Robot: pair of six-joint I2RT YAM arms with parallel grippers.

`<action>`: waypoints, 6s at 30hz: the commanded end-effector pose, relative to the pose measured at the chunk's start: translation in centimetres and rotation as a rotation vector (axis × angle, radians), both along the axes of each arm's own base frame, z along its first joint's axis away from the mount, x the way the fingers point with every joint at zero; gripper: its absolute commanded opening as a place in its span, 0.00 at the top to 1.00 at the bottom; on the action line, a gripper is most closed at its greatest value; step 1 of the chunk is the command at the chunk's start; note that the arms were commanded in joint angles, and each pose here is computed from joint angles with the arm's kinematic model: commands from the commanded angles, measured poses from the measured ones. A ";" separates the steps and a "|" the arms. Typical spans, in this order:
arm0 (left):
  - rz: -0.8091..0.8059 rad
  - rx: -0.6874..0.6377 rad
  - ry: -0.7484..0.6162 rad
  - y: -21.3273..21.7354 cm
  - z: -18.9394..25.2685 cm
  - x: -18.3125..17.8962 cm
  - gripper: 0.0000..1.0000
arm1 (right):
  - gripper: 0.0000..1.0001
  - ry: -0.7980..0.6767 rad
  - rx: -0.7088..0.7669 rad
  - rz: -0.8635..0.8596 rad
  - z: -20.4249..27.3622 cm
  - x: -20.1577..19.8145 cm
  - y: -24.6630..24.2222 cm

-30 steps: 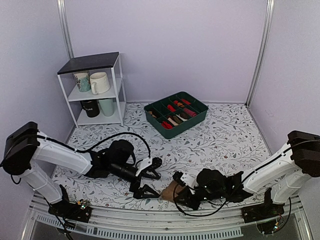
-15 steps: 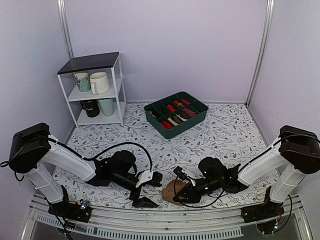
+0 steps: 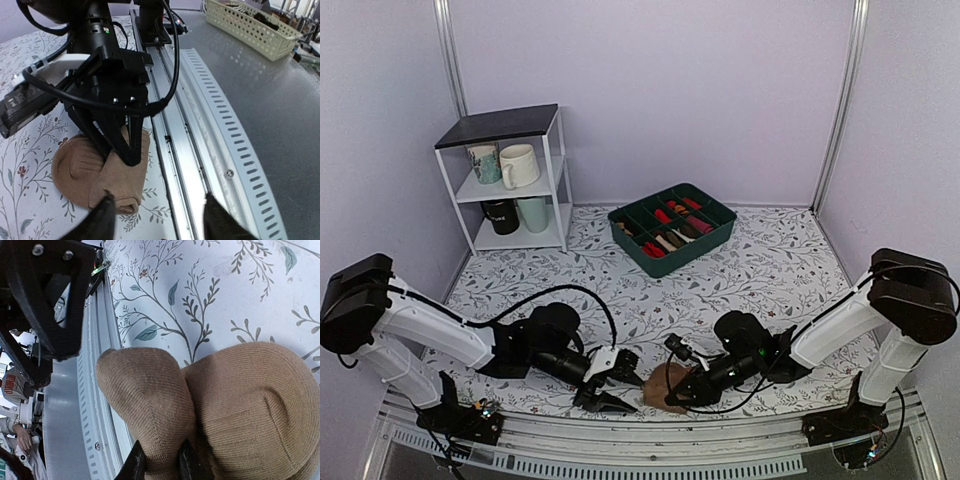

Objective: Roll the socks
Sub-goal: Roll the sock at the center of the board.

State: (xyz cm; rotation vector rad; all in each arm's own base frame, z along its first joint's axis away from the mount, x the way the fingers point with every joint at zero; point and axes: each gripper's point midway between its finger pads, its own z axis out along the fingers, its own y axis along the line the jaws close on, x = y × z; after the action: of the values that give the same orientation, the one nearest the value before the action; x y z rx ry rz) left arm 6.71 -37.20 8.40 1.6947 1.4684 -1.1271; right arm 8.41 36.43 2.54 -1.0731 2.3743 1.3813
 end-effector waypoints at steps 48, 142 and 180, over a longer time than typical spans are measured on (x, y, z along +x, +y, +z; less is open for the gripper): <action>0.458 -0.160 -0.088 2.3 4.6 9.1 0.01 | 0.85 0.183 -0.335 -0.008 -7.2 -2.8 -5.2; 0.206 0.405 0.492 0.6 -9.5 2.2 1.00 | 0.67 -0.271 -0.097 -0.214 3.0 5.1 -3.9; 0.227 0.575 0.665 1.4 -12.4 1.6 1.00 | 0.49 -0.952 -0.250 0.081 -0.1 -1.2 0.6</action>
State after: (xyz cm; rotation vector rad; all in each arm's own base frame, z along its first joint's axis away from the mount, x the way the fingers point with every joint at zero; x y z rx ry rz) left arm 9.74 -39.59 1.72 1.4922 2.2268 -1.4717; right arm 7.61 36.07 3.31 -1.4373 1.7633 0.3636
